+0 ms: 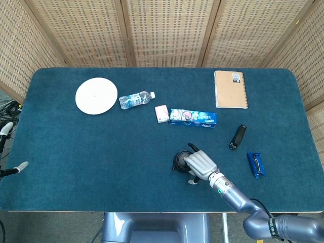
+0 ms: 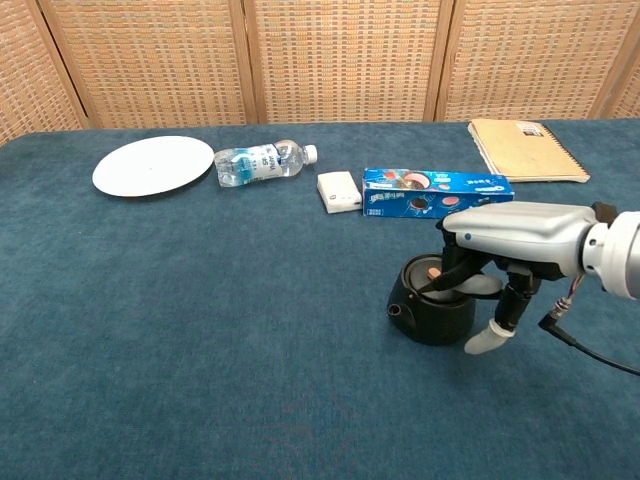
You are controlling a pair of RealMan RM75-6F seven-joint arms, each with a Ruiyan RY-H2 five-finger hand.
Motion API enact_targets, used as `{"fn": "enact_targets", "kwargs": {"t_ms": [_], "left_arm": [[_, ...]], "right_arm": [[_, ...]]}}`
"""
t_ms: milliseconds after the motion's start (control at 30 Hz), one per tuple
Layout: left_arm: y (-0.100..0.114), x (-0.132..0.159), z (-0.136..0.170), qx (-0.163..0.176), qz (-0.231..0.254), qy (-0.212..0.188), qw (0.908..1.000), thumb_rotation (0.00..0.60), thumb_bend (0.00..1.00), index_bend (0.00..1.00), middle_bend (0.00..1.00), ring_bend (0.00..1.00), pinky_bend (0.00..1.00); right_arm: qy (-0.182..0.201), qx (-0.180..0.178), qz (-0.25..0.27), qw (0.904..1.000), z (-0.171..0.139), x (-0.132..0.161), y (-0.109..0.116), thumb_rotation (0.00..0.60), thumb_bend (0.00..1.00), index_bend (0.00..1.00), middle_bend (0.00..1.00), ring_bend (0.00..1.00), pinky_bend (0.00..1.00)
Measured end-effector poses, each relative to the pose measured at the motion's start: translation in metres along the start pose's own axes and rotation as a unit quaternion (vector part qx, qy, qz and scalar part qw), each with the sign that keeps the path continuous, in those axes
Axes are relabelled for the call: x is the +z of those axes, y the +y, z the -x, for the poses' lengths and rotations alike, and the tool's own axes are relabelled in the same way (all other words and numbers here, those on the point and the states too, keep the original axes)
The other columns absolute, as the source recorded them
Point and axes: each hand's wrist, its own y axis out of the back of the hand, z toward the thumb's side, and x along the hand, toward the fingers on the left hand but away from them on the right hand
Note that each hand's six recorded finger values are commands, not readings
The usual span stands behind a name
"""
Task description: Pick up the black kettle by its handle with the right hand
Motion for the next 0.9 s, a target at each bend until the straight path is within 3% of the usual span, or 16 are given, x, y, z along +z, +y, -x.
{"fn": "enact_targets", "kwargs": {"t_ms": [533, 700, 900], "left_arm": [[0.000, -0.001, 0.000, -0.001, -0.001, 0.001, 1.0000, 0.600, 0.00, 0.00, 0.00, 0.00, 0.00], [-0.001, 0.000, 0.000, -0.001, -0.001, 0.001, 1.0000, 0.600, 0.00, 0.00, 0.00, 0.00, 0.00], [-0.001, 0.000, 0.000, -0.001, 0.002, 0.001, 1.0000, 0.600, 0.00, 0.00, 0.00, 0.00, 0.00]], "right_arm": [[-0.026, -0.046, 0.033, 0.9981, 0.007, -0.002, 0.011, 0.599, 0.00, 1.00, 1.00, 0.79, 0.00], [-0.035, -0.056, 0.025, 0.9975, 0.006, -0.002, 0.013, 0.488, 0.00, 1.00, 1.00, 0.81, 0.00], [-0.064, -0.075, 0.003, 0.9952, 0.004, -0.006, 0.017, 0.490, 0.00, 1.00, 1.00, 0.87, 0.00]]}}
